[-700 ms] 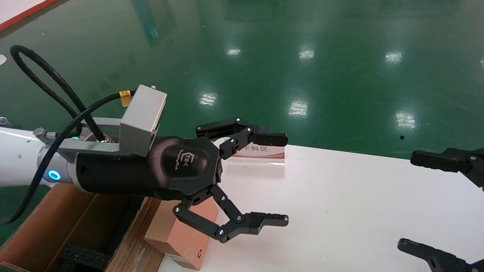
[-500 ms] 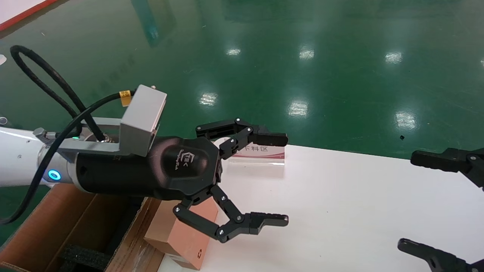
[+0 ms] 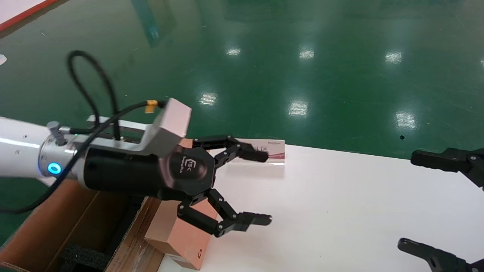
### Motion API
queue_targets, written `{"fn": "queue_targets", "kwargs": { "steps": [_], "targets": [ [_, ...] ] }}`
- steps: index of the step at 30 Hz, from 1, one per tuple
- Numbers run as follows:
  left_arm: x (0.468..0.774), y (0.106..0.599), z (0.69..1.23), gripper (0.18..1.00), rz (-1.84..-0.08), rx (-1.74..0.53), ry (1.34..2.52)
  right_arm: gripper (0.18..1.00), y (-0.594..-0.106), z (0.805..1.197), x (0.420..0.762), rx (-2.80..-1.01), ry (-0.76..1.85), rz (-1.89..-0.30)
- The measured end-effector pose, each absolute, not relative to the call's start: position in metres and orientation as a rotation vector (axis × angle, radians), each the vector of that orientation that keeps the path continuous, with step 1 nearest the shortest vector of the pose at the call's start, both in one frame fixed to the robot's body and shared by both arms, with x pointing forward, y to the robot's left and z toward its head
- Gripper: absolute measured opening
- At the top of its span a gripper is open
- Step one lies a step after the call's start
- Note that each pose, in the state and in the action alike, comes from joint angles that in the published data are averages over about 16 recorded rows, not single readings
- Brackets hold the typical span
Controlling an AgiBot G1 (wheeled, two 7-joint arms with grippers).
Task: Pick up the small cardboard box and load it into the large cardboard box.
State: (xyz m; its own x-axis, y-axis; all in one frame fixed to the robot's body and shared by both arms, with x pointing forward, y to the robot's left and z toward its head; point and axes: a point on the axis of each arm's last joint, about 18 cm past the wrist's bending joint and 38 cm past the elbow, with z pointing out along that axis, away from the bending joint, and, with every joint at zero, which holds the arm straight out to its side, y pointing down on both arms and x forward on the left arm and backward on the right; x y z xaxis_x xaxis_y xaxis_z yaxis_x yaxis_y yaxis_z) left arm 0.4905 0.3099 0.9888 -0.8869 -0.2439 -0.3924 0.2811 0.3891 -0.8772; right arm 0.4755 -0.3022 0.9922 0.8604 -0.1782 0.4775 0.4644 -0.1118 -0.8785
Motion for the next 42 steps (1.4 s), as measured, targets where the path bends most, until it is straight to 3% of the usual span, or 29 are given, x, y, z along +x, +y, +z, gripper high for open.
{"fn": "queue_targets", "kwargs": {
  "steps": [8,15,29,42],
  "targets": [
    [0.511,0.315,0.992,1.001,-1.231,-0.243,2.373,1.0,-0.302,0.992,0.475,-1.595,-0.23,-0.552],
    [0.526,0.317,0.998,1.001,-1.009,-0.471,2.444,1.0,-0.302,0.992,0.475,-1.595,-0.23,-0.552],
    [0.542,0.316,1.019,1.001,-0.69,-0.7,2.425,1.0,-0.302,0.992,0.475,-1.595,-0.23,-0.552],
    [0.545,0.314,1.026,1.001,-0.529,-0.9,2.389,1.0,-0.302,0.992,0.475,-1.595,-0.23,-0.552]
  ]
}}
